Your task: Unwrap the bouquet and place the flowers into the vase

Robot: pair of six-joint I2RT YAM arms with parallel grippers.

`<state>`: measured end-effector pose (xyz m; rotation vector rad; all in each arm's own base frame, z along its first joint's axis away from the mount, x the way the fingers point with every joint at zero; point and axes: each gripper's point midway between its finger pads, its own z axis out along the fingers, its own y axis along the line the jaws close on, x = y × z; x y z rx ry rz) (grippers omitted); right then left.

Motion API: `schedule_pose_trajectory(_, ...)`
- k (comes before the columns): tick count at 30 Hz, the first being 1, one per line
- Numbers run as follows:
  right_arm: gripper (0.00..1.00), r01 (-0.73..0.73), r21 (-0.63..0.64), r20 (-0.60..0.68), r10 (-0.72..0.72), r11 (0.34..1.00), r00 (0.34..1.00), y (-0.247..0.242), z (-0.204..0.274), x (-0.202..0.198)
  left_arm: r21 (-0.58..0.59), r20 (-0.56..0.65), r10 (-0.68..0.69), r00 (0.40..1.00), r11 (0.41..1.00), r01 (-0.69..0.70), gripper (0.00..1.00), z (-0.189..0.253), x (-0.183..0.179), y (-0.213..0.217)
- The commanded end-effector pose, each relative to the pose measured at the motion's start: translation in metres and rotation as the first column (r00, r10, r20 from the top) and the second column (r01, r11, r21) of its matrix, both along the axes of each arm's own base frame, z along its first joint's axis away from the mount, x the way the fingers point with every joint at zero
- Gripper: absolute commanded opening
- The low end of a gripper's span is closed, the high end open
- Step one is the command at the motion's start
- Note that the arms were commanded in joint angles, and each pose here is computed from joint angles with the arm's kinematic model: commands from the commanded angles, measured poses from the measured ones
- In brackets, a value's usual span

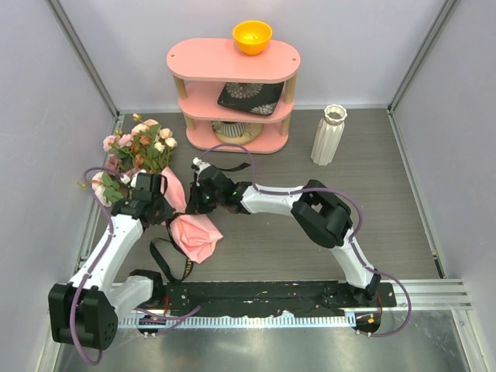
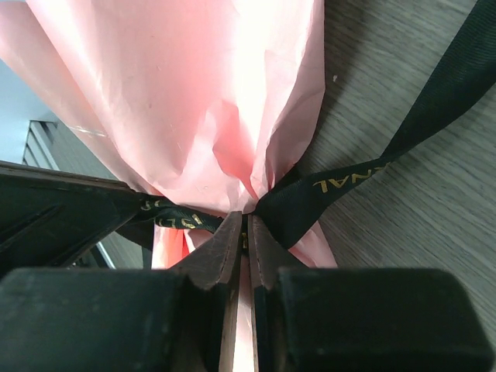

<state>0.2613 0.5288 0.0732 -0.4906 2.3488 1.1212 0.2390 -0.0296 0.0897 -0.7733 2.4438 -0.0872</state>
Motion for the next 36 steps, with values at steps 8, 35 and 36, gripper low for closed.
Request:
schedule_pose_trajectory(8,0.15,-0.039,0.079,0.144,0.027,0.996,0.989,-0.001,0.095,-0.008,-0.076,0.062,-0.112,0.992,0.99,0.116,0.17,0.016,0.012,-0.021)
schedule_pose_trajectory(35,0.15,0.105,0.205,-0.091,-0.088,0.973,0.992,0.027,0.05,-0.031,0.036,0.081,0.063,0.995,0.997,-0.066,0.0,0.009,0.015,0.013)
schedule_pose_trajectory(36,0.15,0.111,0.193,-0.095,-0.094,0.975,0.991,0.026,0.046,-0.03,0.036,0.084,0.064,0.994,0.997,-0.067,0.0,0.009,0.015,0.013)
